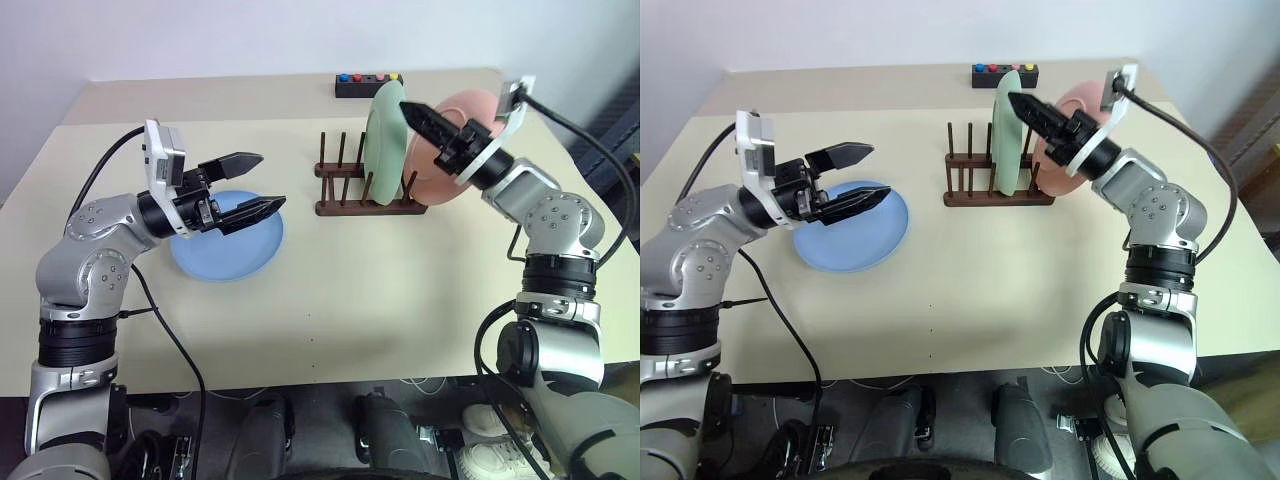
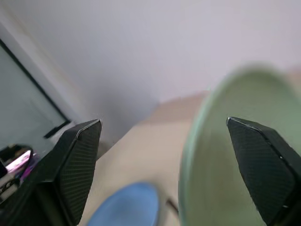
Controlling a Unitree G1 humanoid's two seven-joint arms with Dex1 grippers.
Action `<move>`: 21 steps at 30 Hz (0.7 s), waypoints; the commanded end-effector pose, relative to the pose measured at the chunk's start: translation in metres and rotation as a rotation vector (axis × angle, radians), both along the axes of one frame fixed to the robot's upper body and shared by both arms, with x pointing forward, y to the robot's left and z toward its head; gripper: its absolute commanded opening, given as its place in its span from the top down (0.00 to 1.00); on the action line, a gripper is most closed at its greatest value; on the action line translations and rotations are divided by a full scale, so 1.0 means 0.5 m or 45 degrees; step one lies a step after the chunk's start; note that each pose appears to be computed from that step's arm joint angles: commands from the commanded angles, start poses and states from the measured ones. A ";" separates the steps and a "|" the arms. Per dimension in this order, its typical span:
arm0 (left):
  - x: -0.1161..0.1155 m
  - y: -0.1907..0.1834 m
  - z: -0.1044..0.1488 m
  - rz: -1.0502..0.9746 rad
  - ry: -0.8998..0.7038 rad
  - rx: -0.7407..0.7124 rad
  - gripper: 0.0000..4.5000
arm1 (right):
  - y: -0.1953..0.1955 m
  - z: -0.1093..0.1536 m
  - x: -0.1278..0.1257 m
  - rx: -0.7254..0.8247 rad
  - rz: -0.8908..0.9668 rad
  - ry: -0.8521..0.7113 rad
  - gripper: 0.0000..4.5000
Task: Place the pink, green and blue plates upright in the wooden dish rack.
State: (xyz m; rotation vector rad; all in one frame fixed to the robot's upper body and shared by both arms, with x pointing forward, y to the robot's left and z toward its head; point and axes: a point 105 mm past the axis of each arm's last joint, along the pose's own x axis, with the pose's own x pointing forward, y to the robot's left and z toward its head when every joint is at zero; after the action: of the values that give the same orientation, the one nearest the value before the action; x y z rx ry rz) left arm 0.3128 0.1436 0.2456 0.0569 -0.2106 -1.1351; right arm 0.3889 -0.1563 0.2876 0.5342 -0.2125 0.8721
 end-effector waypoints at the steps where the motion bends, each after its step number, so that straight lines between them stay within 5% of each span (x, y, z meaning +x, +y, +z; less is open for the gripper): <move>1: -0.010 0.011 0.022 0.008 -0.057 -0.002 0.00 | -0.035 0.111 -0.042 0.026 -0.098 -0.320 0.01; 4: -0.003 0.032 0.031 0.065 -0.059 -0.009 0.00 | -0.036 0.148 -0.084 -0.094 -0.117 -0.525 0.01; 8: 0.016 0.079 0.036 0.190 0.008 -0.005 0.00 | 0.020 0.077 -0.138 -0.627 0.028 -0.719 0.01; 15: 0.052 0.200 0.033 0.517 0.106 0.080 0.00 | 0.024 0.055 -0.228 -0.529 0.381 -0.680 0.01; 21: 0.063 0.278 -0.001 0.751 0.189 0.166 0.00 | 0.026 0.055 -0.253 -0.405 0.501 -0.605 0.01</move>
State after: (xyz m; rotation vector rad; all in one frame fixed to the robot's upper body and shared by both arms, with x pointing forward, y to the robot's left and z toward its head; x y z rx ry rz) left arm 0.3455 0.2657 0.2350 0.1057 0.0325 -0.6401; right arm 0.2737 -0.1427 0.3056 0.0532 -0.3569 1.3519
